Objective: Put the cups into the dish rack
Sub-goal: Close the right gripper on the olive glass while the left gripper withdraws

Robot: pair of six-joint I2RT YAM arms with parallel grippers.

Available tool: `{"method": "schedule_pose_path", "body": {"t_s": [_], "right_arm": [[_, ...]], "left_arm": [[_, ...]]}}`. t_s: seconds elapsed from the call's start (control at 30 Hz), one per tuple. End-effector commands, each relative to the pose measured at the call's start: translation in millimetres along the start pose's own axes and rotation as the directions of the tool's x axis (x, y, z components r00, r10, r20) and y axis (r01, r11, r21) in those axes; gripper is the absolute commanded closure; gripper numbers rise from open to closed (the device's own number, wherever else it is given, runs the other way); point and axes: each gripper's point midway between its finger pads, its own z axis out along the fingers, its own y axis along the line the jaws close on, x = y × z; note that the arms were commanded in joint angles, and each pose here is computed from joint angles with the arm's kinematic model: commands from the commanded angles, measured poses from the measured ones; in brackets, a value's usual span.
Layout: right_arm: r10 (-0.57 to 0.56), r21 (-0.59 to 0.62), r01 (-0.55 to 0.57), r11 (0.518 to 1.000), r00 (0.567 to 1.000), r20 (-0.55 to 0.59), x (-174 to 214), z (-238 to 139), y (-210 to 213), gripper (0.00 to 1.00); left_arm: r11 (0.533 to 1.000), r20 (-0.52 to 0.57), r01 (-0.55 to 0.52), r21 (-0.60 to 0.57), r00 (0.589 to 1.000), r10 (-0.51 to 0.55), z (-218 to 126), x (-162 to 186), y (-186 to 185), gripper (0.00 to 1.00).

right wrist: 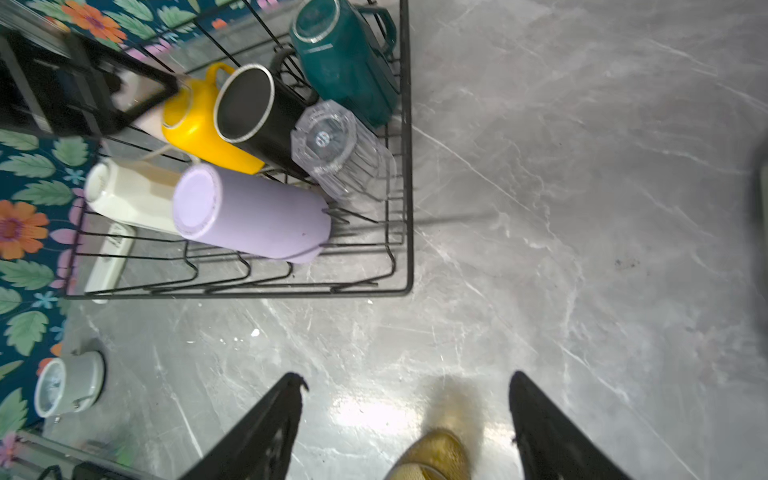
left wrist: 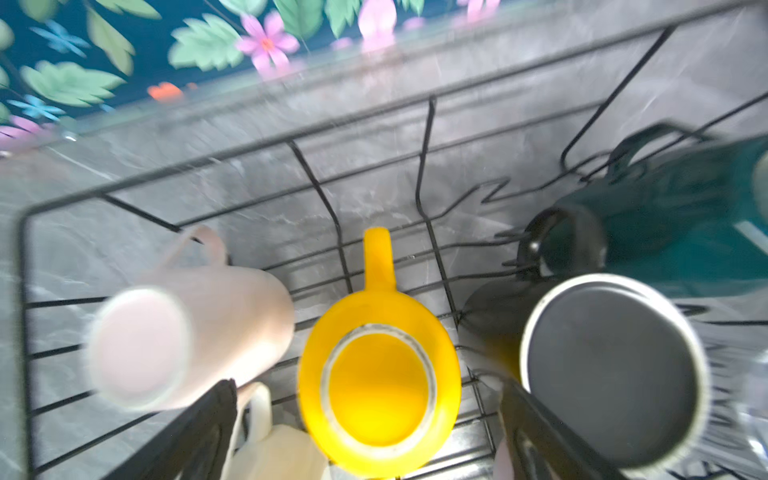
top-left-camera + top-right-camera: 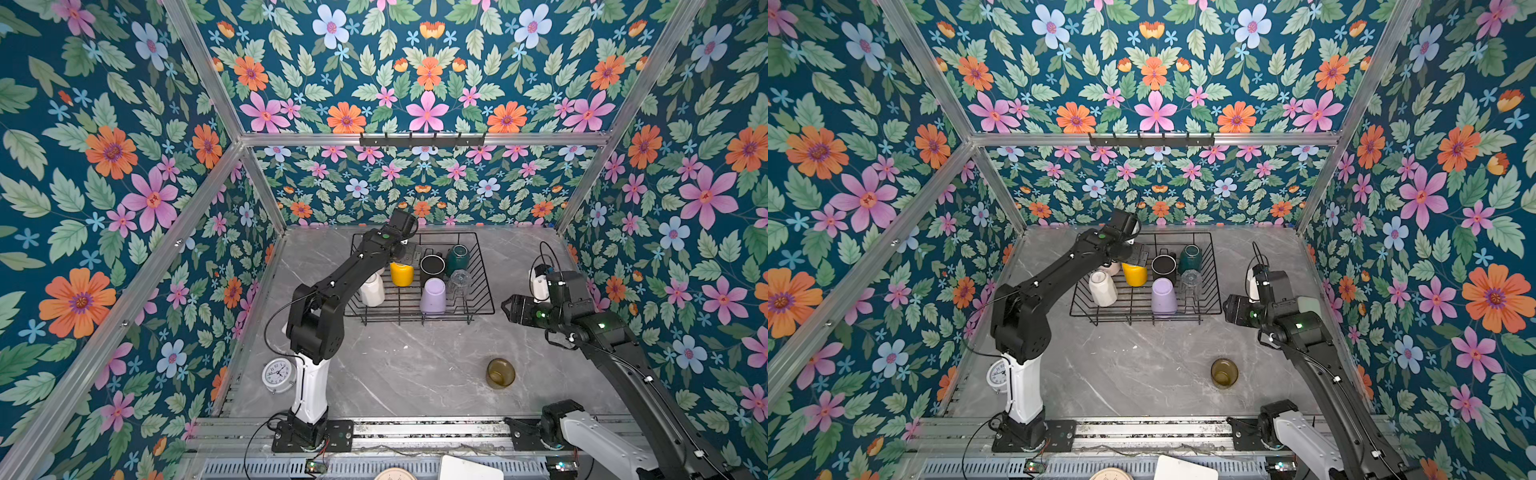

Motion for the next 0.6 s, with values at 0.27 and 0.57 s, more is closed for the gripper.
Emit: {"method": "schedule_pose_path", "body": {"t_s": [0.27, 0.57], "right_arm": [[-0.079, 0.162, 0.109, 0.981, 0.98, -0.183, 67.4, 6.4, 0.8, 0.26], [-0.098, 0.162, 0.151, 0.975, 0.95, -0.296, 112.1, 12.7, 16.3, 0.36]], "left_arm": [[0.988, 0.493, 0.134, 0.077, 0.856, -0.155, -136.9, -53.5, 31.6, 0.0], [0.967, 0.565, 0.238, 0.089, 0.787, -0.246, -180.7, -6.7, 66.9, 0.0]]}}
